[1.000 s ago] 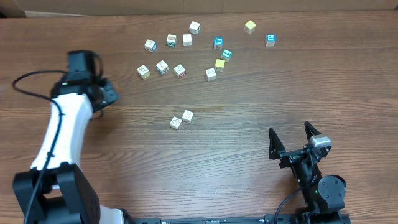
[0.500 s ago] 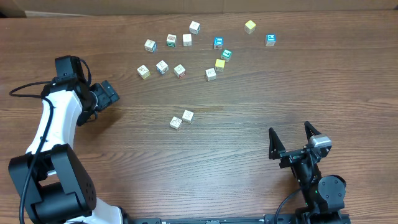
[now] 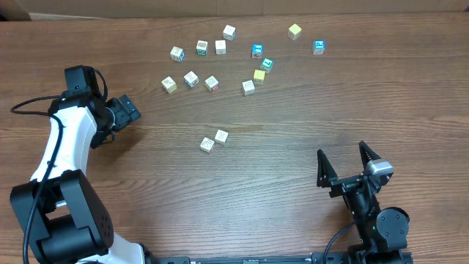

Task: Form a circle
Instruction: 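Swing the right gripper up and over to the arc's upper right blocks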

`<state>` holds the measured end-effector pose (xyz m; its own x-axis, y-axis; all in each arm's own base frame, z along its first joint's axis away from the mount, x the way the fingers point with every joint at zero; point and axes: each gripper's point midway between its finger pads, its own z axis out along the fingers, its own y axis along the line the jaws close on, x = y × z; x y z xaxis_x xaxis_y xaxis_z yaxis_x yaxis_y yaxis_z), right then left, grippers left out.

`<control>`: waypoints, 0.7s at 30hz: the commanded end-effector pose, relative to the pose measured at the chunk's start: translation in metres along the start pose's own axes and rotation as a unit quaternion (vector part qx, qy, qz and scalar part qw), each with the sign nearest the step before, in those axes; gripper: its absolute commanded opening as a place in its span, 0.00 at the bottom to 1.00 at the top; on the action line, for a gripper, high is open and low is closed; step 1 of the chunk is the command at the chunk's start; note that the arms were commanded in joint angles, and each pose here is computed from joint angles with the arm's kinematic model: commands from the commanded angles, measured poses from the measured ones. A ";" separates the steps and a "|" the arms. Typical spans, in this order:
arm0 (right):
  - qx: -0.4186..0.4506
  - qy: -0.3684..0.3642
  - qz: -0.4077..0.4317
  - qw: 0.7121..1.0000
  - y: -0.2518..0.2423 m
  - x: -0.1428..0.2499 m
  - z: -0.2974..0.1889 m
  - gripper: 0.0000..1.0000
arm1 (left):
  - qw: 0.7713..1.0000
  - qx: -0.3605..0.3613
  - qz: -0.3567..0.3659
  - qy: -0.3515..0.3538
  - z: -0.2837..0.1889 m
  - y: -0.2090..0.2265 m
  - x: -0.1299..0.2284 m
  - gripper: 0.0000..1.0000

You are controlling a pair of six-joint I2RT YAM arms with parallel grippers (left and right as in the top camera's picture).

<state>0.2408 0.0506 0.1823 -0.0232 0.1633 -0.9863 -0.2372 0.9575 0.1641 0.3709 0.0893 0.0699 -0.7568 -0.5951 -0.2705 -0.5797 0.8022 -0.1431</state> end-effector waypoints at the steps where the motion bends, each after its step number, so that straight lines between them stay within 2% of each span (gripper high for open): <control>1: -0.012 -0.006 0.029 0.999 0.006 -0.014 -0.003 1.00 | 1.000 0.006 -0.003 0.006 0.002 -0.003 0.002 0.99; 6: 0.038 -0.008 0.043 0.998 -0.002 -0.059 -0.018 1.00 | 1.000 0.006 -0.003 0.006 0.002 -0.003 0.002 1.00; 11: 0.075 0.025 0.044 0.996 0.000 -0.131 -0.021 1.00 | 1.000 0.006 -0.003 0.006 0.002 -0.003 0.002 0.99; 17: 0.080 0.105 0.049 0.990 0.010 -0.192 0.022 1.00 | 1.000 0.006 -0.003 0.006 0.002 -0.003 0.002 1.00; 21: 0.075 0.173 0.055 0.981 0.015 -0.217 0.067 1.00 | 1.000 0.006 -0.003 0.006 0.002 -0.003 0.002 1.00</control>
<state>0.2762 0.0385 0.3792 -0.3197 0.2070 -0.9246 -0.0653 0.9687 0.2394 0.3705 0.0880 0.0695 -0.7585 -0.5954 -0.2649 -0.5783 0.8024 -0.1478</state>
